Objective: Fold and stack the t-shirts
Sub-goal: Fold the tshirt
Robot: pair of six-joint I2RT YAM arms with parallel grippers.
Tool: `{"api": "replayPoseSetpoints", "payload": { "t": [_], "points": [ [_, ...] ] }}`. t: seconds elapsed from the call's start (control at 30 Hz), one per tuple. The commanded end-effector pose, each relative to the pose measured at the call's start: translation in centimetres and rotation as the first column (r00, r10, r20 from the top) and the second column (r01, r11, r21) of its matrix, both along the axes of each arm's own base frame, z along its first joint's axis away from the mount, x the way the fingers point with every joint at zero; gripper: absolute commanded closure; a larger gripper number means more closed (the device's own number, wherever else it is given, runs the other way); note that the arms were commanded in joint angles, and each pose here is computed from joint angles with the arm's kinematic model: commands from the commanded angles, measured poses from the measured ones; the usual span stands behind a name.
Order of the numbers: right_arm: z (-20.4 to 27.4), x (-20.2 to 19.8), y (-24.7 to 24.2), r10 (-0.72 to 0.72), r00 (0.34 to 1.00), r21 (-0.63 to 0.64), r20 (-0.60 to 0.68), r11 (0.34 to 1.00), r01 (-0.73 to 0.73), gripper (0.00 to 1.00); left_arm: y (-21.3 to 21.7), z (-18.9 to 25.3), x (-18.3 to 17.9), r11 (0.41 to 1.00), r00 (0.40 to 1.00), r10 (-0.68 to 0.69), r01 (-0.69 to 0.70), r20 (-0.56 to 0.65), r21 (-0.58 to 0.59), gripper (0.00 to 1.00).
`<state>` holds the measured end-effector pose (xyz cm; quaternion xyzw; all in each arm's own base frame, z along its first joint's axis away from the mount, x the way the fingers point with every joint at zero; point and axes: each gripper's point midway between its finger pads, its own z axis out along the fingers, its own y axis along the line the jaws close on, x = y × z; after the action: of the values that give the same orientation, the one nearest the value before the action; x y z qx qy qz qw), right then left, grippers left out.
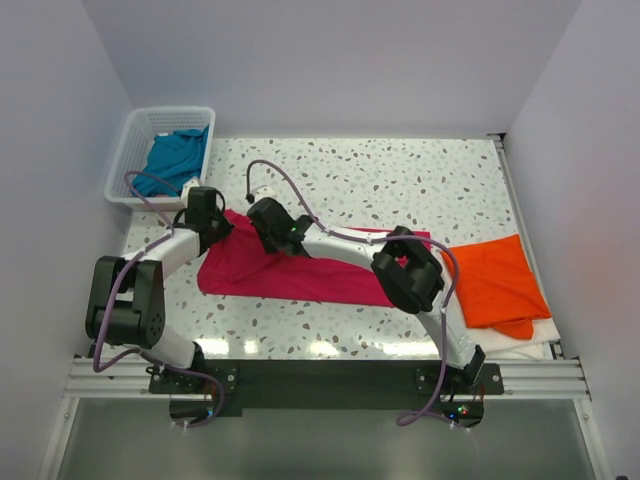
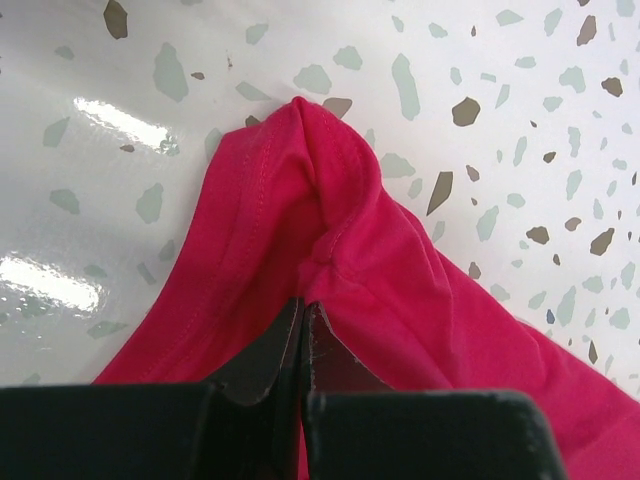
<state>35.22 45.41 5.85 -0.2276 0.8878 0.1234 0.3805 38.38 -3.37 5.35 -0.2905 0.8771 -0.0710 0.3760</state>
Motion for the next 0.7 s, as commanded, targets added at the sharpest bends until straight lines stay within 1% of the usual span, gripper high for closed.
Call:
{"api": "replayPoseSetpoints", "payload": {
  "t": [0.0,0.07,0.1,0.17,0.23,0.27,0.3,0.4,0.43,0.67],
  "points": [
    [2.1,0.5,0.4,-0.019,0.998,0.031,0.053,0.999,0.017,0.79,0.5,1.4,0.6,1.000,0.999,0.012,-0.012,0.048,-0.006,0.99],
    [2.3,0.4,0.1,-0.027,0.998,0.041,0.058,0.999,0.024,0.93,0.6,1.3,0.6,1.000,0.999,0.014,-0.014,0.046,-0.009,0.99],
    [2.6,0.1,-0.3,-0.031,0.998,0.044,0.057,0.999,0.028,0.96,0.6,1.2,0.5,1.000,0.999,0.015,-0.014,0.045,-0.010,1.00],
    [3.1,-0.1,-0.5,-0.036,0.997,0.064,0.064,0.997,0.032,1.00,0.7,1.3,0.5,1.000,0.999,0.018,-0.017,0.045,-0.014,1.00],
    [3.9,-0.4,-1.0,-0.044,0.997,0.085,0.068,0.996,0.038,1.00,0.7,1.2,0.4,1.000,0.999,0.019,-0.019,0.043,-0.014,1.00],
    [3.4,-0.8,-1.6,-0.046,0.997,0.078,0.060,0.996,0.041,1.00,0.8,1.4,0.5,1.000,0.999,0.021,-0.021,0.046,-0.015,1.00],
    [4.7,-0.9,-1.7,-0.053,0.996,0.109,0.071,0.993,0.046,1.00,0.9,1.3,0.4,1.000,0.999,0.023,-0.022,0.045,-0.015,1.00],
    [5.1,-1.6,-2.3,-0.060,0.996,0.139,0.067,0.989,0.050,1.00,1.0,1.5,0.5,1.000,0.999,0.025,-0.024,0.048,-0.017,1.00],
    [6.2,-1.7,-2.3,-0.061,0.995,0.166,0.076,0.985,0.048,1.00,1.0,1.5,0.6,0.999,0.999,0.027,-0.026,0.048,-0.020,1.00],
    [6.3,-3.3,-3.5,-0.055,0.998,0.204,0.039,0.978,0.045,1.00,1.4,1.5,0.7,0.999,0.999,0.033,-0.032,0.041,-0.019,1.00]
  ]
}}
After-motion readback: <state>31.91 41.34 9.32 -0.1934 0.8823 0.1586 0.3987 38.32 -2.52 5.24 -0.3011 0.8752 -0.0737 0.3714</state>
